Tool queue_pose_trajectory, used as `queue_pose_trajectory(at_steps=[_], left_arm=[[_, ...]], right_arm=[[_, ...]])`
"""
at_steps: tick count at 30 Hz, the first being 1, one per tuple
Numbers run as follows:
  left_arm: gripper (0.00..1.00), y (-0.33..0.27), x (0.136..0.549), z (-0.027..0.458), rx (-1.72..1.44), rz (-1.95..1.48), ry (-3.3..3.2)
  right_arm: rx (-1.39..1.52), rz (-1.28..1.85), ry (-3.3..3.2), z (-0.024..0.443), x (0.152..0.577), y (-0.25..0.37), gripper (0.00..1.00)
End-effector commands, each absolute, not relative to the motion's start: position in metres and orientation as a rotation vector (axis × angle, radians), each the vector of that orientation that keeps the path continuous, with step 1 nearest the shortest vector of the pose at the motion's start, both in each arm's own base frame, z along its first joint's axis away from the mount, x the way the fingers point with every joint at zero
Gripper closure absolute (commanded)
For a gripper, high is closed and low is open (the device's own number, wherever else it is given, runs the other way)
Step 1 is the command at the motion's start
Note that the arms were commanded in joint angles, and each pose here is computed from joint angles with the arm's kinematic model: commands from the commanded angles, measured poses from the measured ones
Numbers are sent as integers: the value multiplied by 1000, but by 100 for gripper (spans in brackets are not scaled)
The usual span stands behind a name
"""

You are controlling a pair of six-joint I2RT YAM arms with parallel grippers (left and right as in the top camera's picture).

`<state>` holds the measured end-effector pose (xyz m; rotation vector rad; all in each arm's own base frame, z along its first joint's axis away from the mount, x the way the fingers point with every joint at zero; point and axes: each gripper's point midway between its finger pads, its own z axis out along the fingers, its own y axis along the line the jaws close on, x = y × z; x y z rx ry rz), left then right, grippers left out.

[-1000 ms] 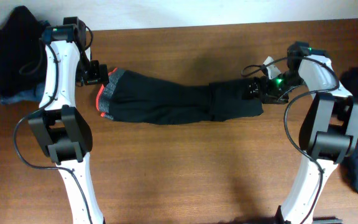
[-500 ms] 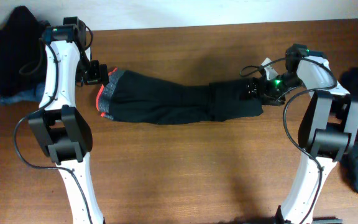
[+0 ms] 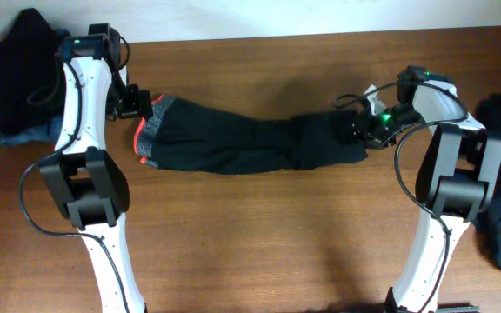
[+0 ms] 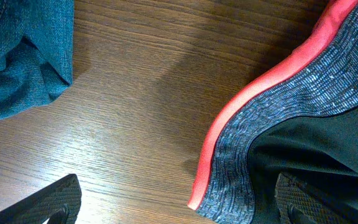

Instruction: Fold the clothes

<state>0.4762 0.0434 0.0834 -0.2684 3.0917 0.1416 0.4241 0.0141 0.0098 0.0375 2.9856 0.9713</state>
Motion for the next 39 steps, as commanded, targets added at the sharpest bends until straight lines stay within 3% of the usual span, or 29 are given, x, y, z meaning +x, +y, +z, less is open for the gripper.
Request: queue_pose_trajectory(at_steps=[1,4,5,14,28,39], left_arm=[[1,43,476,93,-286,124,3071],[1,43,476,91,-286,125,3074],[1,43,476,91,-286,125,3076],[1,43,476,87,-286,126,3083],[1,43,478,87,-286,124,3073],[1,43,481,85,-286,123,3067]], right_arm=[[96,935,3050,-7,416,9,72],[173,853,3092,-12,415,1,93],[196,839,3098,-13,415,-1,96],[328,775,3118,0,416,-28,96],[558,300,3227,31,403,-108,96],[574,56,3218,85,413,-104,96]])
